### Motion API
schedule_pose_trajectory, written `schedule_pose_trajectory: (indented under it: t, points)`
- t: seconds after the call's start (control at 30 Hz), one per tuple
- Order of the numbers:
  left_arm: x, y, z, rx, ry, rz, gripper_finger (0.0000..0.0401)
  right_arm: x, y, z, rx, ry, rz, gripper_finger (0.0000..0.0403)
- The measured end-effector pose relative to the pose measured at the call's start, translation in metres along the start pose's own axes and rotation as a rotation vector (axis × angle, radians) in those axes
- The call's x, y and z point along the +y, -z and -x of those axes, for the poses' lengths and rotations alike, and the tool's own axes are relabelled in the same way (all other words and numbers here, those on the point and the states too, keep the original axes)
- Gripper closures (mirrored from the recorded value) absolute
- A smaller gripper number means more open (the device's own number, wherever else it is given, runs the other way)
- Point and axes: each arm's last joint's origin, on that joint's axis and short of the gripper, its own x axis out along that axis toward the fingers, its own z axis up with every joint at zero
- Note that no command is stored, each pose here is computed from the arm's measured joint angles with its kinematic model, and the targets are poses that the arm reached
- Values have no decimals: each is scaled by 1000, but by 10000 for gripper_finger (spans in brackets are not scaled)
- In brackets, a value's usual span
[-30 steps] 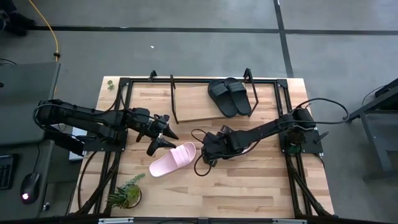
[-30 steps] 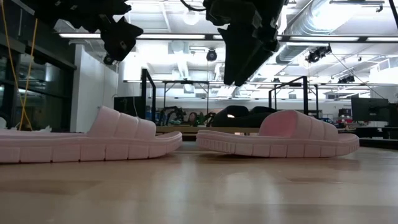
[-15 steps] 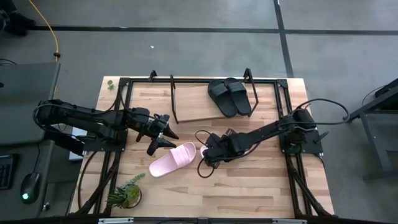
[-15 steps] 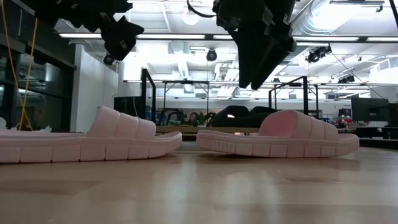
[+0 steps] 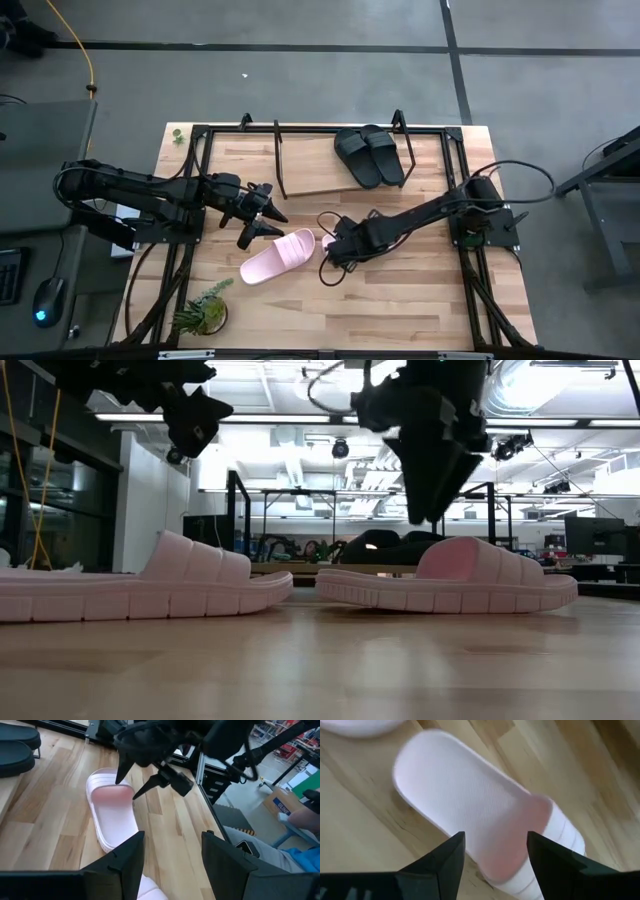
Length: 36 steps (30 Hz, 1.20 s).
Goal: Pick and place slides into the shelf
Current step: Put the right pink slide on the shelf
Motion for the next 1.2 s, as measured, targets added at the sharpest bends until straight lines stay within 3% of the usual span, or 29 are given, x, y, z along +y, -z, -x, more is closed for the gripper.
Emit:
schedule_pose_trajectory:
  t: [0.23, 1.2]
  points:
    - [0, 0, 0, -2, 0, -1, 222, -7, 1, -9, 76, 78, -36, 199]
    - [0, 0, 0, -2, 0, -5, 222, -10, 3, -31, 222, 159, -69, 199]
